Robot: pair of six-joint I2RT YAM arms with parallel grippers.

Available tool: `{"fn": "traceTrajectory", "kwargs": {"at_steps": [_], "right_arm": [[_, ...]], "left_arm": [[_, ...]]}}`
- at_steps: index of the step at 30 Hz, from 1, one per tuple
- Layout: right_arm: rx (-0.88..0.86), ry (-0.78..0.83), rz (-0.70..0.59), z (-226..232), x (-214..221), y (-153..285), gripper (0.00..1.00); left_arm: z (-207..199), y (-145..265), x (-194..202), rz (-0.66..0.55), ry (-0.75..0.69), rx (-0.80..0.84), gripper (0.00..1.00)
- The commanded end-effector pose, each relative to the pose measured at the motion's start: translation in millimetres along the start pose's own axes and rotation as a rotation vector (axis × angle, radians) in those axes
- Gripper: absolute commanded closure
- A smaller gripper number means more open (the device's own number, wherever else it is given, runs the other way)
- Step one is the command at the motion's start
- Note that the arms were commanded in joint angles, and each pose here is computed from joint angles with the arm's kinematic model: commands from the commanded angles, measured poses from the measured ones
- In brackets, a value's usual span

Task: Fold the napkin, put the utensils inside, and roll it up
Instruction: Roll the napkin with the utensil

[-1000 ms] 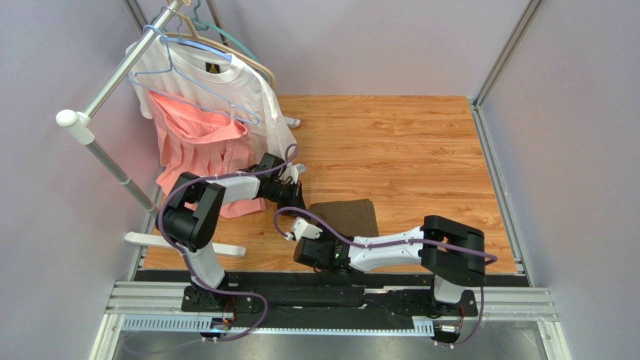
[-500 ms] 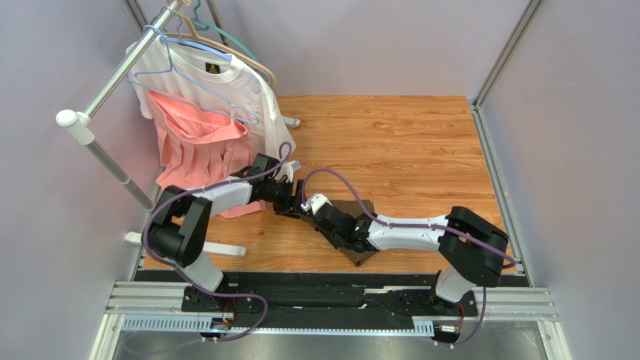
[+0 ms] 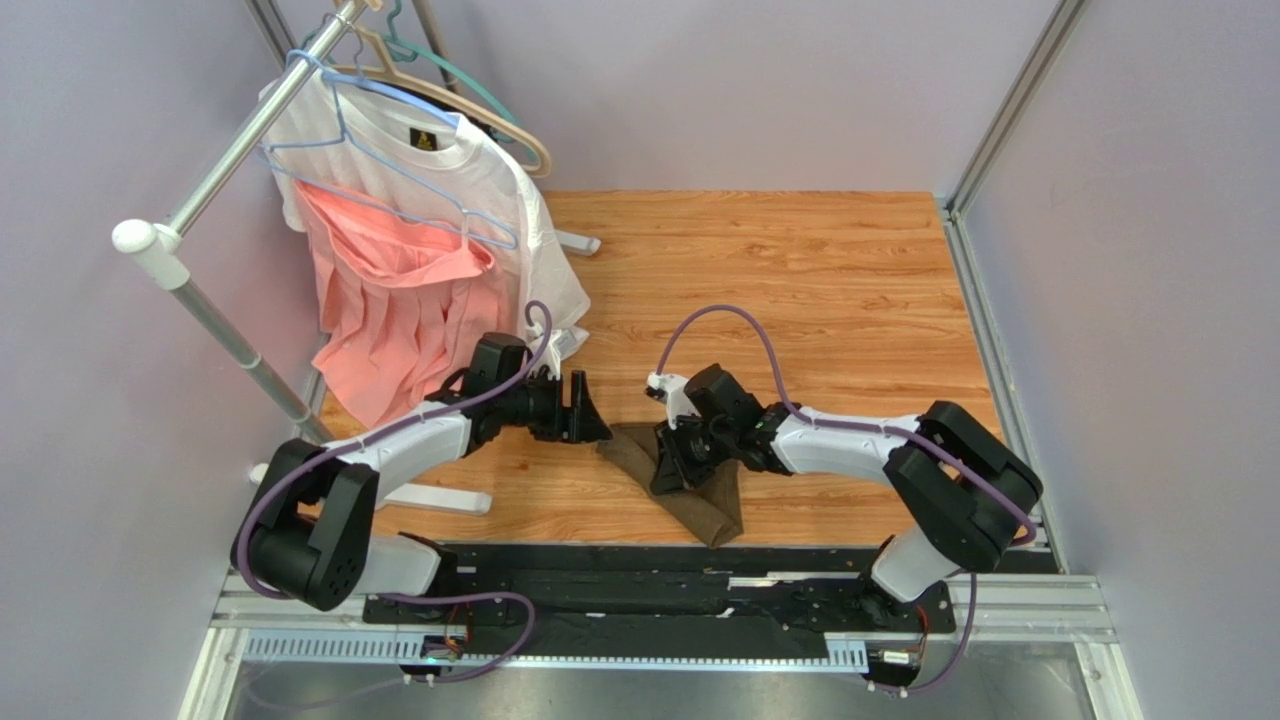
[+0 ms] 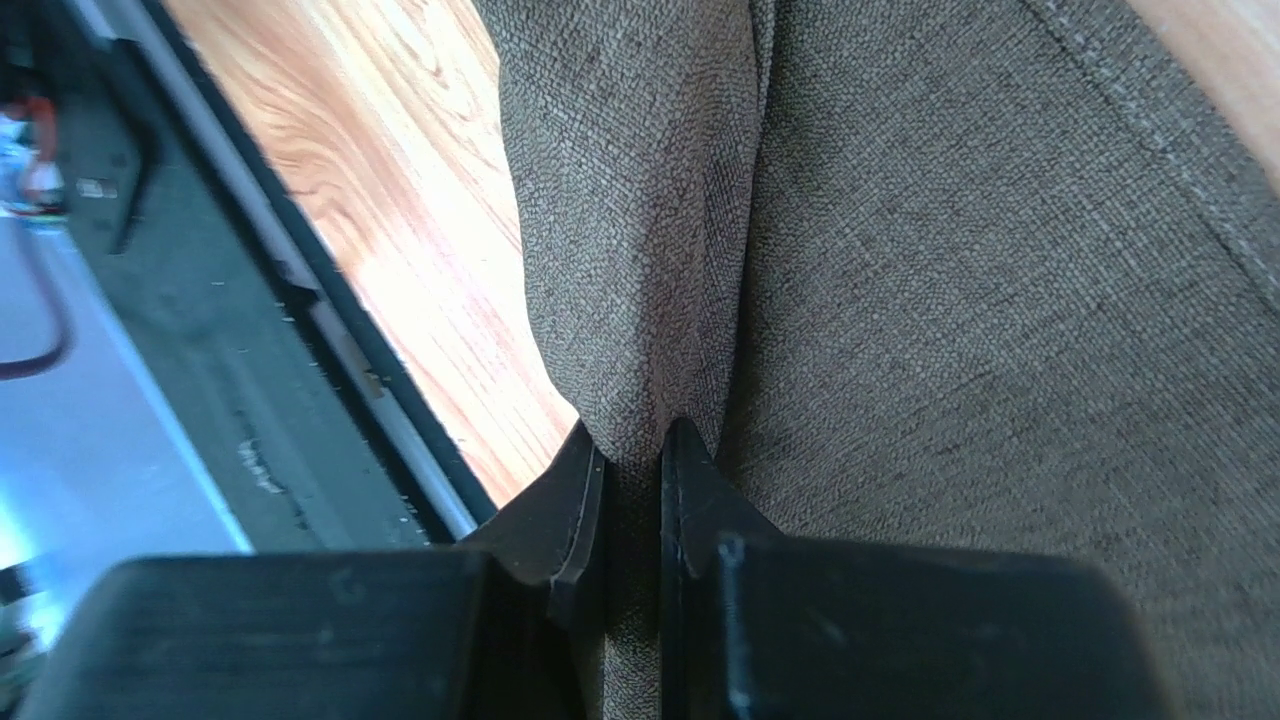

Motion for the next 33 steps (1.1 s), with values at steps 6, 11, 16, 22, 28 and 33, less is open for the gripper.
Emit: {"fn": "traceTrajectory", "kwargs": {"at_steps": [6, 11, 16, 22, 28, 33], "right_arm": [[-0.212, -0.146, -0.040, -11, 11, -4, 1.00], [-0.208, -0.178, -0.045, -23, 16, -5, 1.00], [-0.193, -0.174, -0.034, -26, 20, -5, 1.00], [-0.189, -0.182, -0.020, -29, 23, -9, 1.00], [-0.179, -0.192, -0.015, -32, 23, -12, 1.00], [-0.154, -0.187, -0.011, -35, 21, -13, 0.95]], "left_arm": [[-7, -8, -10, -0.076, -0.075, 0.131, 0.26], [0, -19, -4, -0.029, -0.017, 0.143, 0.28], [6, -27, -1, -0.013, 0.018, 0.143, 0.32], [8, -36, -2, 0.004, 0.035, 0.173, 0.38], [9, -47, 9, 0.062, 0.051, 0.200, 0.64], [6, -49, 9, 0.063, 0.062, 0.214, 1.00]]}}
Point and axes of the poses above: each gripper's point midway between its finger pads, its own y axis back along the fingers, its own z axis along the line the jaws close on, x = y × z, the point moved 7 cm from there along y, back along the fingers, and after that the axes turned 6 degrees about y, right-handed, at the moved point
